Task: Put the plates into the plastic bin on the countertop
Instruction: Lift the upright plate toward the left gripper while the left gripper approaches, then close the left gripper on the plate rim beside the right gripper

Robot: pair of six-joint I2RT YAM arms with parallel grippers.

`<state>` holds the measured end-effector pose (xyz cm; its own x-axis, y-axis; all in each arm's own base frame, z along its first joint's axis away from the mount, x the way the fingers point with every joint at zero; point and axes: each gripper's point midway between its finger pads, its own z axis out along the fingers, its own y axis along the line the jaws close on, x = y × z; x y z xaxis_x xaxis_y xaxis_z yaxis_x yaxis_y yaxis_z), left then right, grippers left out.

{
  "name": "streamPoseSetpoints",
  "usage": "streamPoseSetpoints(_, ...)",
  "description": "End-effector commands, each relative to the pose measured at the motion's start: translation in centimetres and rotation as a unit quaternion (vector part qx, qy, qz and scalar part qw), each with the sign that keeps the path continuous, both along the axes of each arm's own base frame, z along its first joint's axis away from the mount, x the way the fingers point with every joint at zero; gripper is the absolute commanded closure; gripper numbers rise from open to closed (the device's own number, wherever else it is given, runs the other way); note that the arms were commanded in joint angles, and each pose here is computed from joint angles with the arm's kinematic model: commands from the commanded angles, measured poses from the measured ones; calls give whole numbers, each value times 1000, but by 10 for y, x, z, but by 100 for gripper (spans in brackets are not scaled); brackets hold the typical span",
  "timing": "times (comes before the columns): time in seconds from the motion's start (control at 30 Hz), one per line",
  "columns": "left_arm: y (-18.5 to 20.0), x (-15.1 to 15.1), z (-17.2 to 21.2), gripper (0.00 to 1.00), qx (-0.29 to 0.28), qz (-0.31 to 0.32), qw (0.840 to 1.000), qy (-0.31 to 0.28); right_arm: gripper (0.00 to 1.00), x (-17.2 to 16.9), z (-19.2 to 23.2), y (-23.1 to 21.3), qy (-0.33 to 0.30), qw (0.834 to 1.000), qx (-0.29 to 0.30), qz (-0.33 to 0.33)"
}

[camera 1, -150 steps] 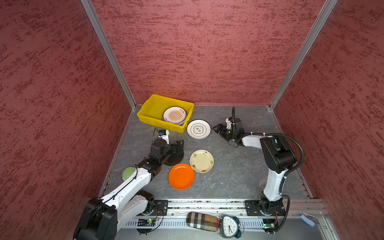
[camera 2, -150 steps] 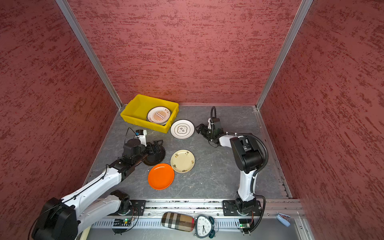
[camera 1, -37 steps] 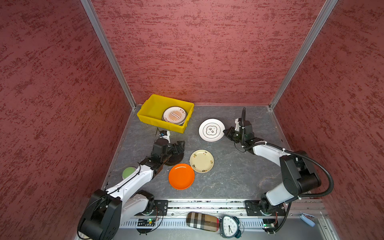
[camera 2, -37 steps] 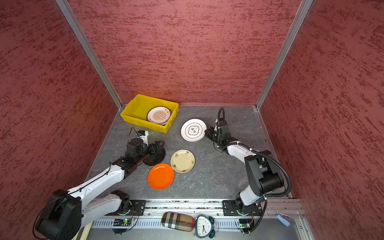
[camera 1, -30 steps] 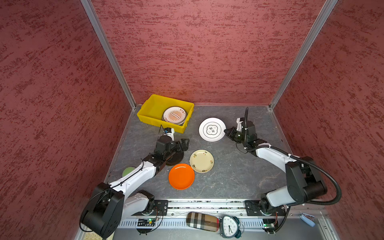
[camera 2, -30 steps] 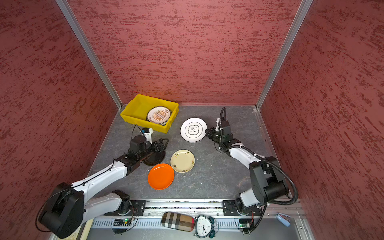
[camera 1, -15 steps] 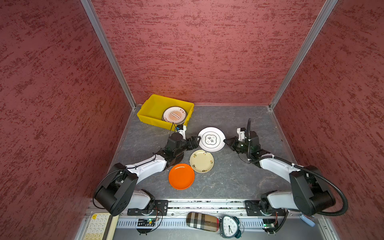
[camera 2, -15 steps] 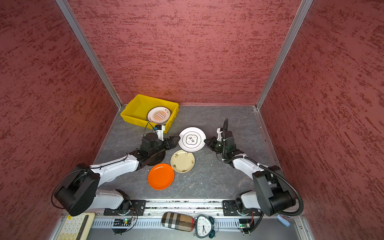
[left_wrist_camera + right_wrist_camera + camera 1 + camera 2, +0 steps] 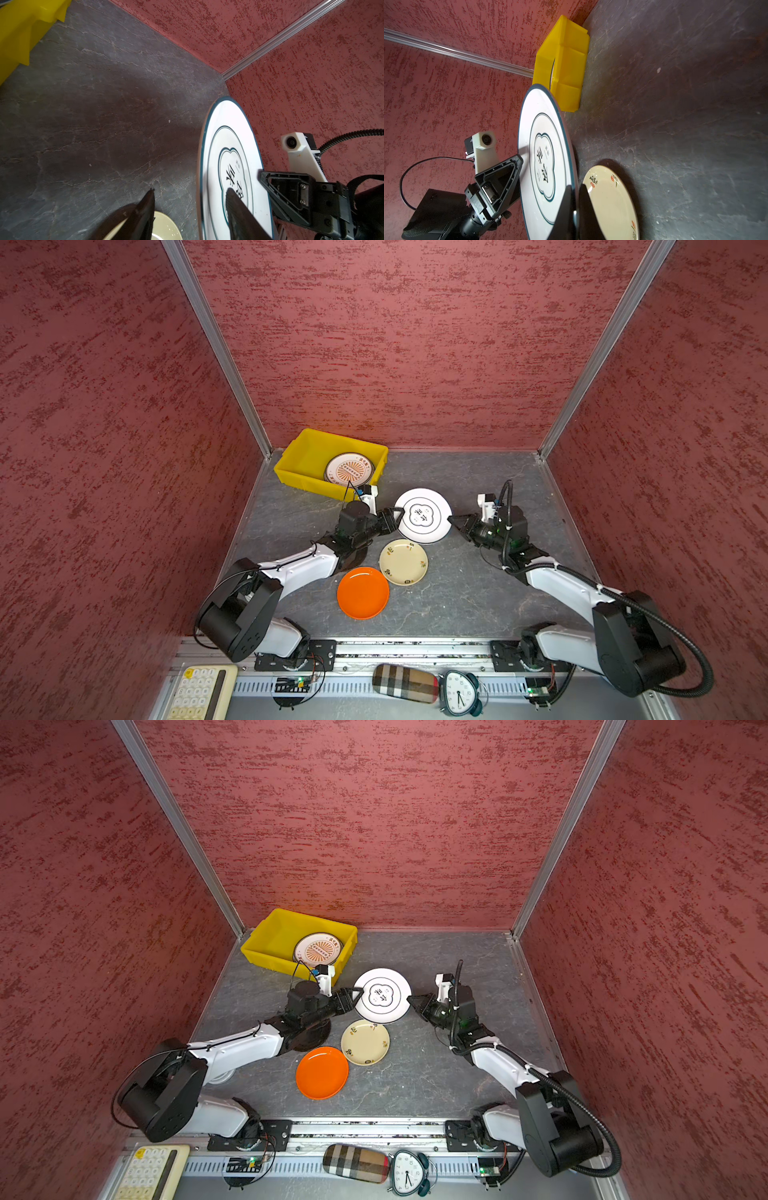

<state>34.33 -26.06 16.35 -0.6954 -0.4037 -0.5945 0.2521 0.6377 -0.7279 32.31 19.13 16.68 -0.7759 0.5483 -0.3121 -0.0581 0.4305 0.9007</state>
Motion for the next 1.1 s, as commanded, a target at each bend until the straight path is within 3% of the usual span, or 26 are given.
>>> streamPoseSetpoints(0.0, -8, 3, 7, 51, -11, -10, 1000, -5, 100, -2, 25, 6, -39, 999, 25, 17)
streamPoseSetpoints(0.23, -13, 6, 7, 73, -7, -16, 1000, 4, 100, -6, 24, 8, -39, 998, 31, 25)
streamPoseSetpoints(0.3, -13, 7, 8, 88, -9, -16, 1000, 2, 100, -6, 26, 8, -43, 998, 30, 24)
streamPoseSetpoints(0.37, -15, 8, 12, 97, -12, -18, 1000, -1, 99, -6, 28, 8, -47, 998, 30, 24)
streamPoseSetpoints(0.47, -16, 12, 16, 98, -1, -19, 1000, 0, 85, -6, 32, 5, -55, 998, 28, 18)
streamPoseSetpoints(0.6, -18, 14, 26, 100, 1, -24, 1000, -7, 48, -6, 32, -1, -58, 998, 12, 3)
streamPoseSetpoints(0.7, -17, 19, 34, 100, 0, -22, 1000, -13, 35, -8, 31, -4, -57, 998, -3, -2)
streamPoseSetpoints(0.83, -7, 27, 43, 100, 0, -9, 1000, -21, 24, -10, 31, -9, -60, 998, -20, -9)
streamPoseSetpoints(1.07, 18, 42, 62, 100, 6, 18, 999, -40, 22, -9, 32, -24, -60, 996, -43, -52)
